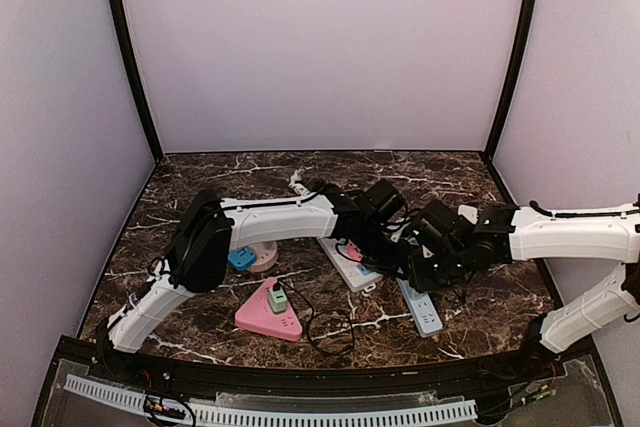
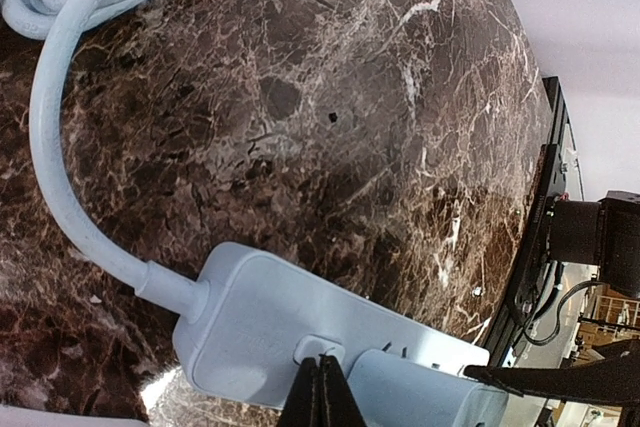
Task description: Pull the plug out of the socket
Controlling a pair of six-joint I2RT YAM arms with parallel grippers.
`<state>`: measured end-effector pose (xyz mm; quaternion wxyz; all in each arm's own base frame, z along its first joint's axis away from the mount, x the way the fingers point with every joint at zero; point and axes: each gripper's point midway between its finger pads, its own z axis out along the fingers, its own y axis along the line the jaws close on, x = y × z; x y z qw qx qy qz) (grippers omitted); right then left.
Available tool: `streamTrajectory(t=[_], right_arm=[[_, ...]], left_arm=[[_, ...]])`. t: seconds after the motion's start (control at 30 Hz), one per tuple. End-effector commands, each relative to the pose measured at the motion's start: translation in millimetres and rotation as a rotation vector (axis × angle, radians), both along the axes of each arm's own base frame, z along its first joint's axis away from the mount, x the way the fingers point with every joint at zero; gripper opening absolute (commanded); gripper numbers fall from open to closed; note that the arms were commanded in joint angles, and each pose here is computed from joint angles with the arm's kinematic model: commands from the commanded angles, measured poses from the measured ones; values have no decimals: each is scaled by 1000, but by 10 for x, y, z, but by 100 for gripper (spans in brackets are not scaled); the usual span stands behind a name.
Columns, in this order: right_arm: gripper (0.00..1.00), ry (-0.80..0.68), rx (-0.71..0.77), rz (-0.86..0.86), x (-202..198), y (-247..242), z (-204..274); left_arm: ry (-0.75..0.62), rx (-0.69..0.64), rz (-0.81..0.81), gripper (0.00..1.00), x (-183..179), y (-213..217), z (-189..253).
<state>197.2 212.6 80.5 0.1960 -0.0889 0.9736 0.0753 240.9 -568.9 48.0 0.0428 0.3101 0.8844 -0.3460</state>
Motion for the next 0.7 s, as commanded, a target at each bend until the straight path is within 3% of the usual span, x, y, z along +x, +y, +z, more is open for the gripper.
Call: streamTrajectory(t=[0.0,0.17,0.67], right_arm=[[0,-80,120,-20,222,127,267],[0,-99,138,5,207,166,355],[0,-188,-24,45,100,143,394]], left_arm=[[75,342,4,1,-227,596,-1013],[69,353,-5,0,-252,604,-1029],[73,393,-18,0,-309,677,-1120]])
